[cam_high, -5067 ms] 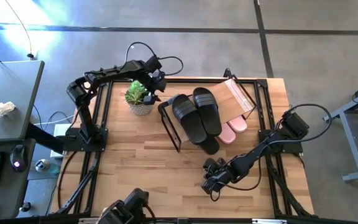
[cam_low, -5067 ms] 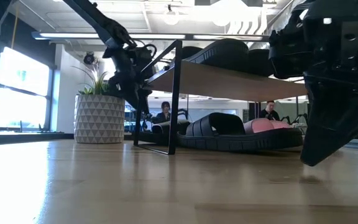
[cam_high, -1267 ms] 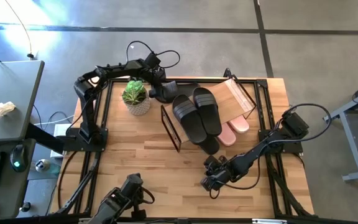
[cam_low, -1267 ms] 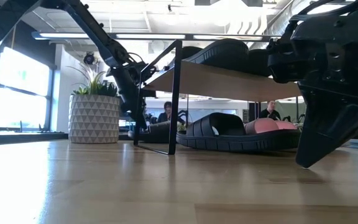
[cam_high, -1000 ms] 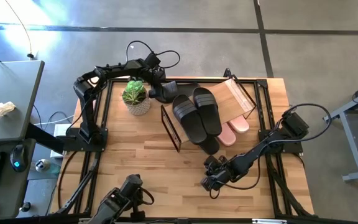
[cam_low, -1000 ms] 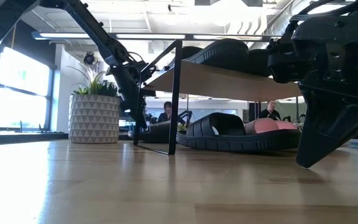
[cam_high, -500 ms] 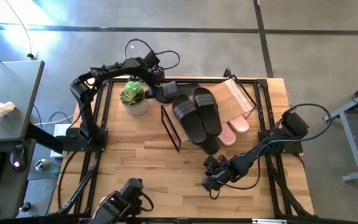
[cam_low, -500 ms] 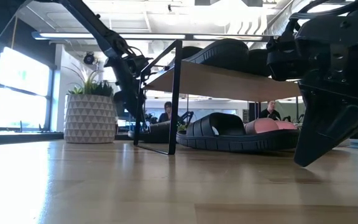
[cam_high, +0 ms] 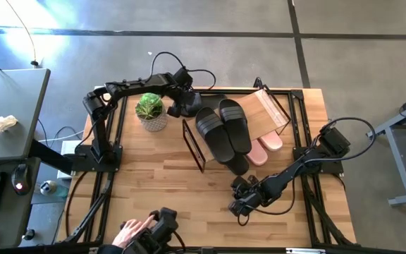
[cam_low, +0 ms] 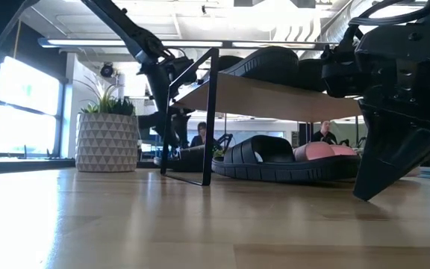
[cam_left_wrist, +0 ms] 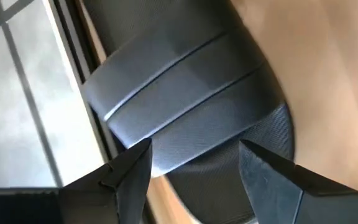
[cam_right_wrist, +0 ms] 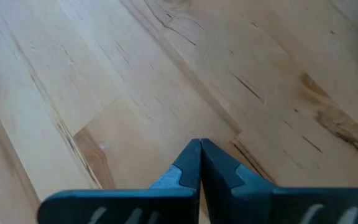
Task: Pick and place slides into the shelf
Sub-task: Put the black slipper under the shelf
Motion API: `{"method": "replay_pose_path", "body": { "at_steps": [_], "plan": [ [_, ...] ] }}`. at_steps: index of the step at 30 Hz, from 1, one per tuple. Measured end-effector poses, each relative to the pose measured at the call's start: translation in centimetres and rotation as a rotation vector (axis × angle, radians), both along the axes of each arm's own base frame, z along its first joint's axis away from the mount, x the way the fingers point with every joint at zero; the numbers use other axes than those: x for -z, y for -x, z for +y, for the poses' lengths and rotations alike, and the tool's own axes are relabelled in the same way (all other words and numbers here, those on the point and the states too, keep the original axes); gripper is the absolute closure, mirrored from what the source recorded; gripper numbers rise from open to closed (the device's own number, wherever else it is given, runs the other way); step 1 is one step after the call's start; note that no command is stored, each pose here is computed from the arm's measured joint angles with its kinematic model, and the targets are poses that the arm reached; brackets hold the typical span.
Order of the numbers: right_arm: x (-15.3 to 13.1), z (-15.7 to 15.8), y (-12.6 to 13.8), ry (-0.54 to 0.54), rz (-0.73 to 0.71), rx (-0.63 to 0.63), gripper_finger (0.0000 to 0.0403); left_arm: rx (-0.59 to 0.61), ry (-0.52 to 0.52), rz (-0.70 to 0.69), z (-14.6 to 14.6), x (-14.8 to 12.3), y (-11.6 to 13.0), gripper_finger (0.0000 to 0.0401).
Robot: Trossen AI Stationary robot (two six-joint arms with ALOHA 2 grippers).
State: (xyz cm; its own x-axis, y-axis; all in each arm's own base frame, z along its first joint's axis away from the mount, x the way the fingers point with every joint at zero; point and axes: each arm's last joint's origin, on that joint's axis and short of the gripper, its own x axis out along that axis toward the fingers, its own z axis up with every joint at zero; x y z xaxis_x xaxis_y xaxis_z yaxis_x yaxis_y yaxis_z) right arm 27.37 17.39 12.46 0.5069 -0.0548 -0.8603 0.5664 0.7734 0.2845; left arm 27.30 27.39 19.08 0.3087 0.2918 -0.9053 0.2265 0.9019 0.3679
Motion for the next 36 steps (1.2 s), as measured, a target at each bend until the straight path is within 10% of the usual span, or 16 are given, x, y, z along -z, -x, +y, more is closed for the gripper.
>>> {"method": "replay_pose_path", "body": {
  "at_steps": [36],
  "plan": [
    [0.1,-0.3,0.3,0.064,0.012,0.012,0.0403,-0.032,-0.119,0.026,1.1,1.9,-1.2,0.0178]
  ]
}}
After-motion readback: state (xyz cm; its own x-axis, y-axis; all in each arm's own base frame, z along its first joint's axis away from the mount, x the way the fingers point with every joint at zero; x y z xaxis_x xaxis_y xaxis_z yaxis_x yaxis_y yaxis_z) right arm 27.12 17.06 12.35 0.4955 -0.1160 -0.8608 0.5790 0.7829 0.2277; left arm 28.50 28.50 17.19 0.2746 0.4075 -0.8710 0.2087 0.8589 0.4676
